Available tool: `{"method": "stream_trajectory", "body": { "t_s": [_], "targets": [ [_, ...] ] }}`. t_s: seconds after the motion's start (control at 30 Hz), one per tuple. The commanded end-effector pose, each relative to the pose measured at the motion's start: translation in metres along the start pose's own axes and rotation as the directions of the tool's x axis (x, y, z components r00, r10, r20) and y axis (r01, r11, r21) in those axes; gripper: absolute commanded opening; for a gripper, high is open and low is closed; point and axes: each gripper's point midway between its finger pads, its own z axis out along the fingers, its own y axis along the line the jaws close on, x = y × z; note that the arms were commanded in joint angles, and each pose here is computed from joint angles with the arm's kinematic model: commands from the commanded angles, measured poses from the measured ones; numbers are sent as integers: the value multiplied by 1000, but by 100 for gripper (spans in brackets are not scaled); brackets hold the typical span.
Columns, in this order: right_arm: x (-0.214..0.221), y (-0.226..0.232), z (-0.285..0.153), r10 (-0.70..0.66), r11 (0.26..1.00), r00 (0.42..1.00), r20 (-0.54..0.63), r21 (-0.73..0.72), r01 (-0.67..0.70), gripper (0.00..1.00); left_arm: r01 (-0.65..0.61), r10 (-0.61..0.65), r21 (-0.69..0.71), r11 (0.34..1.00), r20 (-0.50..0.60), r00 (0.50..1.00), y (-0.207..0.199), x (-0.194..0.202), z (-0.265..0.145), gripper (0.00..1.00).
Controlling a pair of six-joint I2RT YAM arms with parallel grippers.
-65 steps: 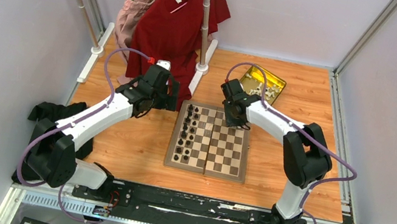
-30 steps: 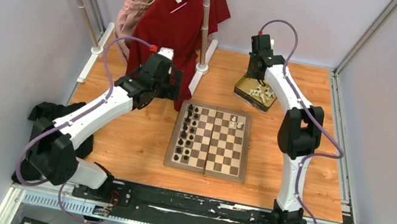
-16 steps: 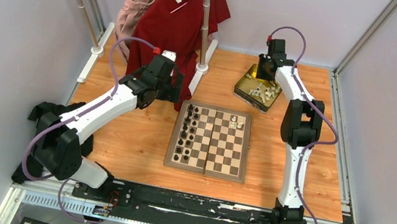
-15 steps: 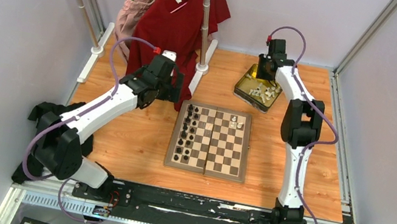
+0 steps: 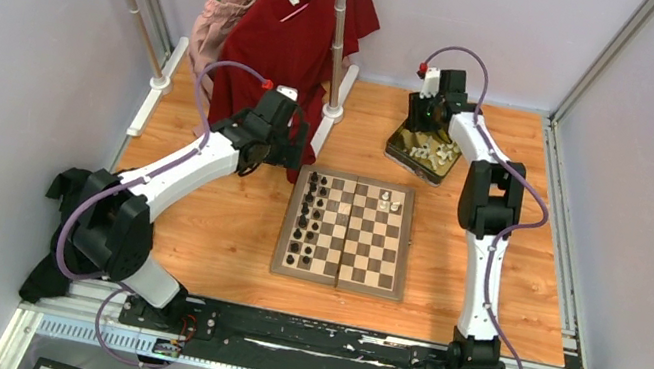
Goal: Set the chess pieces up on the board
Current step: Pick up the chess piece from the storage box.
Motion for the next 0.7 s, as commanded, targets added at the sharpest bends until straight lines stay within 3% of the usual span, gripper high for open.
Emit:
{"method": "stream_trajectory", "body": {
  "t_s": [0.0, 0.67],
  "targets": [
    [-19, 0, 4, -55, 998, 996, 67, -30, 57, 42, 10, -10, 4, 1000, 32, 999, -1, -15, 0, 100],
    [-6, -18, 19, -53, 996, 995, 89, -74, 59, 35, 48, -48, 18, 999, -6, 999, -9, -2, 16, 100]
  ]
}}
